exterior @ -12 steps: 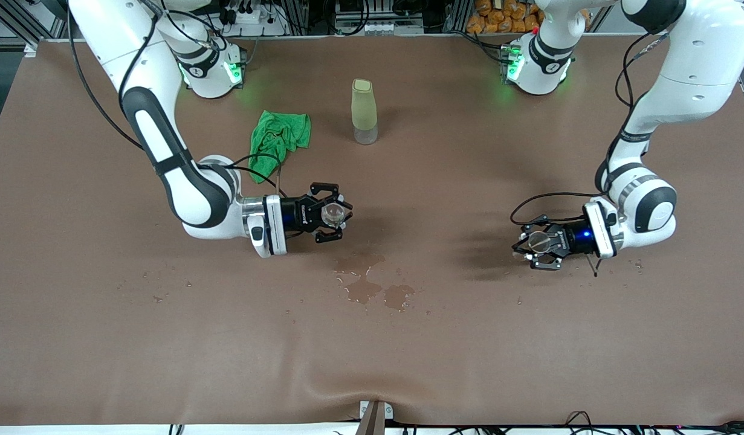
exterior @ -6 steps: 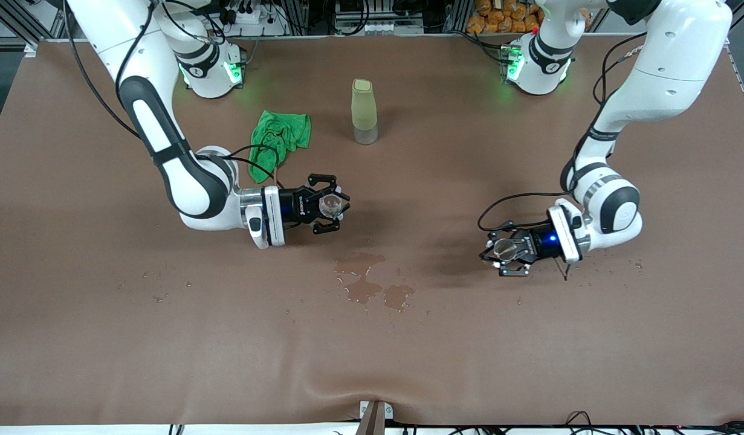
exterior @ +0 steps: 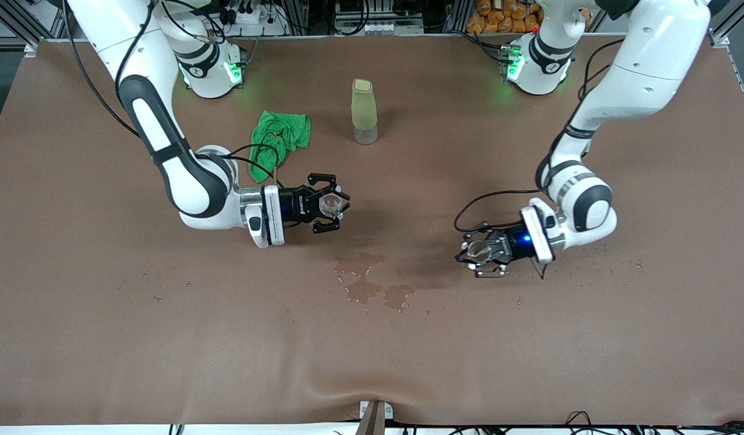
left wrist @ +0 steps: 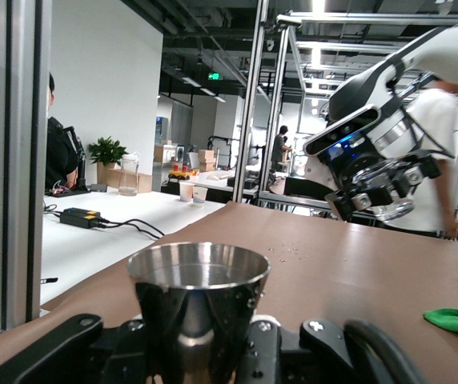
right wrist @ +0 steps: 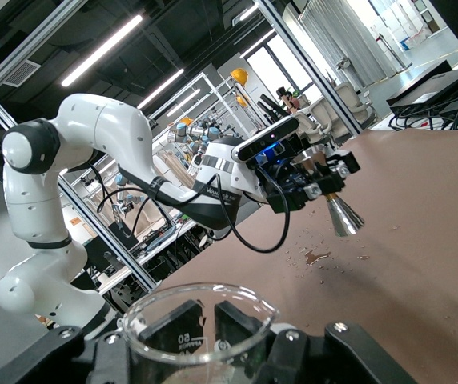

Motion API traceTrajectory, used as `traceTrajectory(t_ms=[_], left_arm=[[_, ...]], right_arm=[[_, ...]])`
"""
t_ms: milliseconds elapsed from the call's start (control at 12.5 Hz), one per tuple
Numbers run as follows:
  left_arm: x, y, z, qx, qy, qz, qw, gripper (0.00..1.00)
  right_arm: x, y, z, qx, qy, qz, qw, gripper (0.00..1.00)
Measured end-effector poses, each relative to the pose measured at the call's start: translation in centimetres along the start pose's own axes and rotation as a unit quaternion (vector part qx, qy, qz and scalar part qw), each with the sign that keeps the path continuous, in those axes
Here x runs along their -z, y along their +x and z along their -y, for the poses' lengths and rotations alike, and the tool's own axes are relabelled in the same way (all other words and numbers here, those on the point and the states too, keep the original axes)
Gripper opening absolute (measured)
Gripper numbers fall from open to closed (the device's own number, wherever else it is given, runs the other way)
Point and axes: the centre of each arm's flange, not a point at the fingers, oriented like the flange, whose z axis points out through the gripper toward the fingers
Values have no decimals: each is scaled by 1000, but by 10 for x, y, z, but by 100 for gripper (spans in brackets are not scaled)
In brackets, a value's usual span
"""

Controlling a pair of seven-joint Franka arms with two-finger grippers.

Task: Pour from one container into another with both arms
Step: 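Carry the beaker with the right gripper while the left gripper brings the jigger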

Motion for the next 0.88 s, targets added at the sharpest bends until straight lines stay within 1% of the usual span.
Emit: traceTrajectory(t_ms=[160, 321, 562, 883], left_arm=[[-23, -2, -12, 9, 10, -1, 1000, 9], [-40, -4, -21, 13, 21, -2, 1000, 9], [-71, -5, -33, 19, 32, -5, 999, 9], [-115, -9, -43, 20, 37, -1, 999, 9]], right_arm=[[-4, 7, 5, -11, -7, -6, 1000, 16], [-21, 11, 14, -19, -10, -22, 1000, 16], [-42, 17, 27, -49, -30, -18, 998, 16], [-67, 32, 47, -75, -52, -31, 995, 16]])
